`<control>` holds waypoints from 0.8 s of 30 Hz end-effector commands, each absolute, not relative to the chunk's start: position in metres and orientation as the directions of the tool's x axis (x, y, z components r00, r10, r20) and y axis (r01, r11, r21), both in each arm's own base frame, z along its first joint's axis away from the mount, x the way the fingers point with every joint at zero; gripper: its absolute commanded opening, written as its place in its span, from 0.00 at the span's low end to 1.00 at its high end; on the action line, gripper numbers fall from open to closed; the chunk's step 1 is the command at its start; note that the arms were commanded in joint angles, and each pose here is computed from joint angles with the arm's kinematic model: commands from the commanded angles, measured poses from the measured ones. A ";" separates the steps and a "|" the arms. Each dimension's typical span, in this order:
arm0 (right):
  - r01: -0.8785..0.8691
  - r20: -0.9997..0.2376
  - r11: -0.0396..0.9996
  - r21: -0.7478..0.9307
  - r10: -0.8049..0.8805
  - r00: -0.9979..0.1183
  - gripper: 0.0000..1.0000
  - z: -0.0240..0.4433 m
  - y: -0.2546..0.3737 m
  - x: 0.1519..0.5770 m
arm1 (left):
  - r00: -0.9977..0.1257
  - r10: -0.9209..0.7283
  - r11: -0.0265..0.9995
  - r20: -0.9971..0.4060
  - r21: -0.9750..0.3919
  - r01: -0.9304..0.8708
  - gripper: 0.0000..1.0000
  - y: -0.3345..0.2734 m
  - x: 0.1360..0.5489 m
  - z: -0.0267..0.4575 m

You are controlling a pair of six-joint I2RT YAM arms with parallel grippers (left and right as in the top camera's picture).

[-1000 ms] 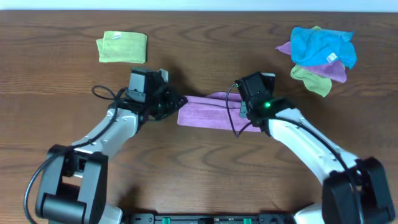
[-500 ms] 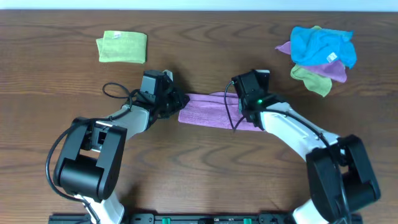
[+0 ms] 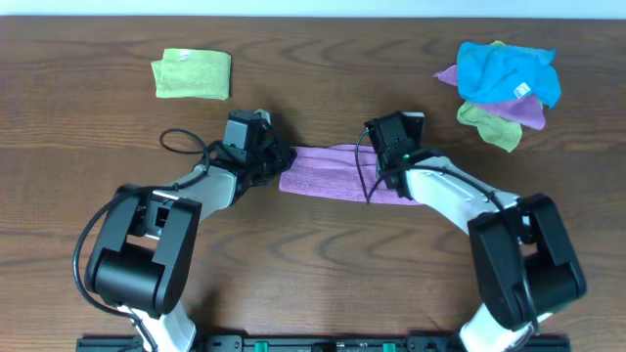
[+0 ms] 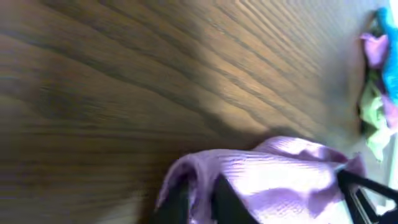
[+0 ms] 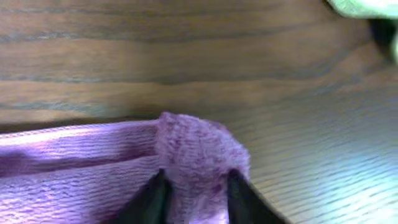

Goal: Fold the cloth

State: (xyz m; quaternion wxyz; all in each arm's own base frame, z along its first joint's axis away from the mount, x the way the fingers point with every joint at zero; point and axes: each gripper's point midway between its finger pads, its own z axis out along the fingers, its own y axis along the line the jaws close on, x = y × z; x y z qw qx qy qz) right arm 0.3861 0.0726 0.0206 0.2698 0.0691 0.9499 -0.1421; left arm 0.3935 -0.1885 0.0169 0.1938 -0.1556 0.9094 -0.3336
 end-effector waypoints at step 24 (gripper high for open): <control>0.273 -0.550 0.952 -0.139 0.155 -0.821 0.81 0.100 0.058 0.345 | -0.858 -0.427 0.697 -0.285 -0.709 -0.111 0.59 -0.159 0.399 0.073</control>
